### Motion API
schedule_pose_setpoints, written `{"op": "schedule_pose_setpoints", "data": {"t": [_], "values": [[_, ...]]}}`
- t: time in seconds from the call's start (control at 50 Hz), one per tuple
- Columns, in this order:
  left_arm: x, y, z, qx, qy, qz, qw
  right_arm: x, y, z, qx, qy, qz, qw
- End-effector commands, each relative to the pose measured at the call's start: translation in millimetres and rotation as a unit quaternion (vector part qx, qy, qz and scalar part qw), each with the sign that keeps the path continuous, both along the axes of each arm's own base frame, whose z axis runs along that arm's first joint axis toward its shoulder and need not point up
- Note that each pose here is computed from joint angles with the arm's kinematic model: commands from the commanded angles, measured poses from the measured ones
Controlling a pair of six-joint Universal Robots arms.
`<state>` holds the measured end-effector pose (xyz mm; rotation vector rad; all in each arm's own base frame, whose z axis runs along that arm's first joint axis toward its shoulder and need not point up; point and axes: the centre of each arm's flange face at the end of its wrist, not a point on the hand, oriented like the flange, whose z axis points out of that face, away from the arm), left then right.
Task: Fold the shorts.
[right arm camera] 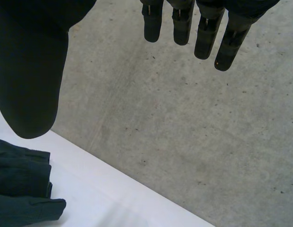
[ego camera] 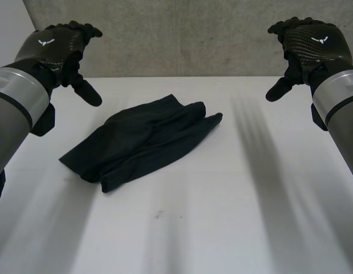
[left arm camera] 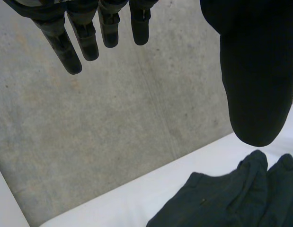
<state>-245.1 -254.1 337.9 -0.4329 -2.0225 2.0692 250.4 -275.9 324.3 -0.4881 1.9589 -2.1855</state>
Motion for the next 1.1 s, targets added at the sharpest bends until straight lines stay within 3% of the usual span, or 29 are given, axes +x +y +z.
{"op": "schedule_pose_setpoints", "data": {"t": [0.02, 0.16, 0.44, 0.6, 0.76, 0.92, 0.98, 1.1], "values": [[-4, -19, -24, 0.024, -0.038, 0.010, 0.999, 5, 0, -5, 0.000, 0.029, 0.019, 0.999], [-8, -44, -64, 0.071, -0.071, 0.040, 0.994, 12, 1, -16, -0.002, 0.073, 0.037, 0.997], [-25, -80, -172, 0.156, -0.109, 0.043, 0.981, 14, -3, -29, 0.011, 0.086, 0.039, 0.995], [-27, -96, -201, 0.168, -0.132, 0.090, 0.973, 19, -5, -42, 0.024, 0.097, 0.045, 0.994], [-28, -90, -188, 0.174, -0.136, 0.086, 0.972, 20, -12, -50, 0.031, 0.104, 0.040, 0.993], [-42, -42, -95, 0.103, -0.101, 0.036, 0.989, 30, -26, -72, 0.052, 0.103, 0.052, 0.992], [-47, -17, -62, 0.066, -0.090, 0.004, 0.994, 44, -32, -82, 0.047, 0.097, 0.086, 0.990], [-46, 8, -48, 0.040, -0.119, -0.019, 0.992, 72, -38, -99, 0.060, 0.049, 0.172, 0.982]]}}
